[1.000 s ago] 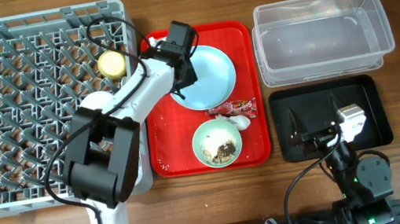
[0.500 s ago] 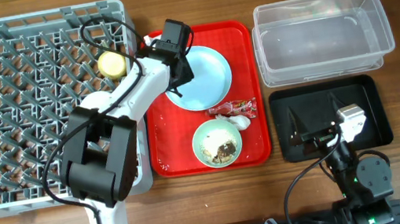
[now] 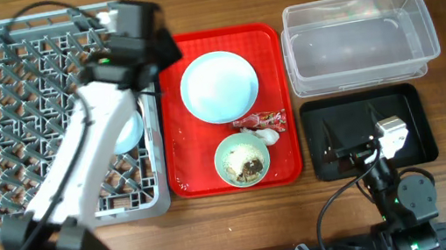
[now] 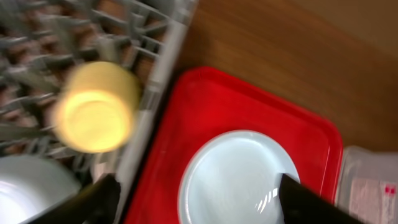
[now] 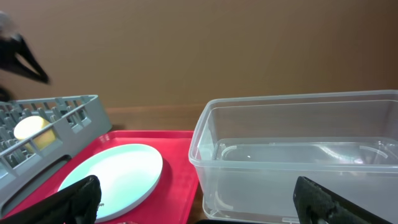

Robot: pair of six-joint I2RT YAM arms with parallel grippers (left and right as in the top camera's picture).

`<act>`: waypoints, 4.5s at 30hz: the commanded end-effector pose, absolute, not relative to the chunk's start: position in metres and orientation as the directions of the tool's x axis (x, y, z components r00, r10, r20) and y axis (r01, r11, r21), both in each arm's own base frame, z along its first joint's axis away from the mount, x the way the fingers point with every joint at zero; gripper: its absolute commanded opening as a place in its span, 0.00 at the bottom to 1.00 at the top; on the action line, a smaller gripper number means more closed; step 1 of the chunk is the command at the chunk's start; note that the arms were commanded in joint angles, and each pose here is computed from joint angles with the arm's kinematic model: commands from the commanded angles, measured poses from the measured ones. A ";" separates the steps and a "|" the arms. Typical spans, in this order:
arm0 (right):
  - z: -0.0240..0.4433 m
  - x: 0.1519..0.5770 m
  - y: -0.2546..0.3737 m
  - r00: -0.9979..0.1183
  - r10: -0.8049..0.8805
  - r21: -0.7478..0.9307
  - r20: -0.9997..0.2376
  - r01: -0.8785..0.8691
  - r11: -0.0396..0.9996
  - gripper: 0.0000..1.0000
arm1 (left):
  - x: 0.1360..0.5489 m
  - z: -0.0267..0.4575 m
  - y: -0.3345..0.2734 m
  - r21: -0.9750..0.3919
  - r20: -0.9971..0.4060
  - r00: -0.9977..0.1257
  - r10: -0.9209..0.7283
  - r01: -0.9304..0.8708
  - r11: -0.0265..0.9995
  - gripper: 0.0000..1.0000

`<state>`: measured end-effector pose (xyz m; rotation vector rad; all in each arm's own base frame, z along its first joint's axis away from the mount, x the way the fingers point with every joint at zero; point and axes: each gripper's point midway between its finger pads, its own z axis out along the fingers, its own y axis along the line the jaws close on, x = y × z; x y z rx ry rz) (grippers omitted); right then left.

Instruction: Sort waste into correct bins and load items into the dishwasher rack

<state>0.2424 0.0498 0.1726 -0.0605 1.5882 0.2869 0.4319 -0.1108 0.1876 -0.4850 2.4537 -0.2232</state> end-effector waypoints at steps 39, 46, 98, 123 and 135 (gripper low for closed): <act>0.302 0.226 0.066 0.023 0.084 0.072 -0.996 -0.329 0.942 1.00 | 0.407 0.233 0.030 -0.263 -0.574 -0.578 -0.580 -0.541 0.799 1.00; 0.349 0.265 0.111 -0.302 -0.143 0.045 -0.943 -0.541 0.840 1.00 | 0.407 0.233 0.030 -0.263 -0.574 -0.578 -0.580 -0.541 0.799 1.00; 0.021 0.179 0.282 -0.639 -0.766 0.192 -0.069 -0.762 0.618 0.05 | 0.407 0.233 0.030 -0.263 -0.574 -0.578 -0.580 -0.541 0.799 1.00; 0.168 0.361 0.181 -0.833 -0.456 -0.250 -0.314 -0.391 0.886 0.04 | 0.407 0.233 0.030 -0.263 -0.574 -0.578 -0.580 -0.541 0.799 1.00; 0.189 0.452 0.095 -0.841 -0.114 0.168 -0.529 -0.235 0.957 0.04 | 0.407 0.233 0.030 -0.263 -0.574 -0.578 -0.580 -0.541 0.799 1.00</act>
